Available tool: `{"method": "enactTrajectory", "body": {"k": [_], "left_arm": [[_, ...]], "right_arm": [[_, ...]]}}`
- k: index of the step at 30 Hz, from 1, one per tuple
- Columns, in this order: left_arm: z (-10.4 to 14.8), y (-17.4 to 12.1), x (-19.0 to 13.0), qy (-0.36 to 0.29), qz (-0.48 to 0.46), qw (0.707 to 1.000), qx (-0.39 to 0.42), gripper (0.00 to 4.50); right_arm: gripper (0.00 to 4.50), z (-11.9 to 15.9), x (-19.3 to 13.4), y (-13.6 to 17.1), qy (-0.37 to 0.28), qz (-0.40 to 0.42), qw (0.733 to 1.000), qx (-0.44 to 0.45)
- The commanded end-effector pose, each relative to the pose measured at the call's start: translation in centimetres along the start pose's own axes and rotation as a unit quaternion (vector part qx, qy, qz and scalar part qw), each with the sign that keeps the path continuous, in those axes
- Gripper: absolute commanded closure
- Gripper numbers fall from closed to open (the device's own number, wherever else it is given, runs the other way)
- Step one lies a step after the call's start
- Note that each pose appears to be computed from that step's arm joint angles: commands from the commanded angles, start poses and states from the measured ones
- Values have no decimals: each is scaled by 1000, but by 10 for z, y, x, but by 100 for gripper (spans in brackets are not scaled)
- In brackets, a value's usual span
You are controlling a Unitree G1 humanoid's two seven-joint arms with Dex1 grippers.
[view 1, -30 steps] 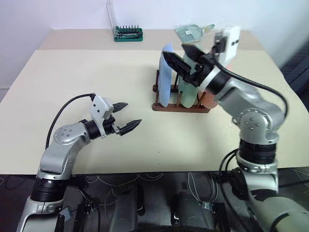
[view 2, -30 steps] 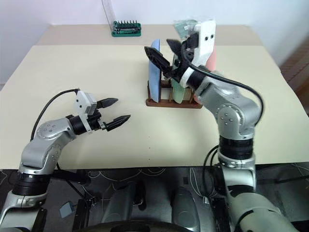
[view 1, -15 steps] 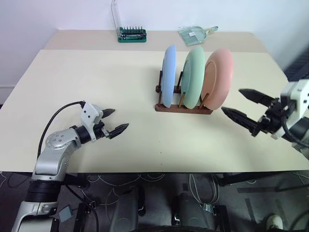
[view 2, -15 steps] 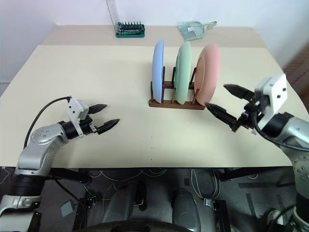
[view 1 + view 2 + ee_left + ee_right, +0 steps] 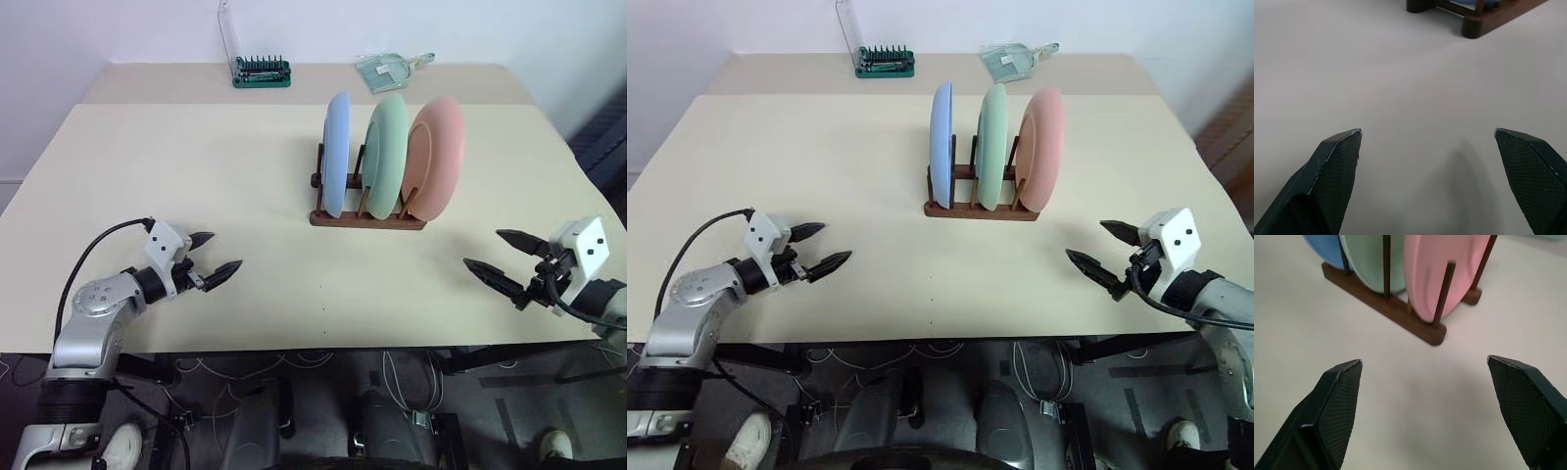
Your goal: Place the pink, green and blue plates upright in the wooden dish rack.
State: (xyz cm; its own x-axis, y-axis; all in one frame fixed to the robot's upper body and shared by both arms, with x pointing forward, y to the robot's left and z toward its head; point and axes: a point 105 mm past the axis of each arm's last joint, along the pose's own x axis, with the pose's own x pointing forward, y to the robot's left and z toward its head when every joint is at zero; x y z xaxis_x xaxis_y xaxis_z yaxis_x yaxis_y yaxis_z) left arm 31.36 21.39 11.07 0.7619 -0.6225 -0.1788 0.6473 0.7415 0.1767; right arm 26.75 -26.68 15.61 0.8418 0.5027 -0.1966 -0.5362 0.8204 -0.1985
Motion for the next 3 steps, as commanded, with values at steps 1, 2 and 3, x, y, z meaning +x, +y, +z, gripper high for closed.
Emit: {"method": "enactTrajectory", "body": {"k": [1, 2, 3], "left_arm": [[16, 2, -9, -23, 21, 999, 17, 0], [16, 1, -10, -24, 25, 999, 17, 0], [16, 0, -13, -25, 30, 999, 15, 0]], "right_arm": [[33, -1, 4, -9, -11, -5, 1000, -3], [33, -5, 6, -11, -8, -4, 1000, 1], [33, -9, 10, -12, -4, -2, 1000, 3]]}}
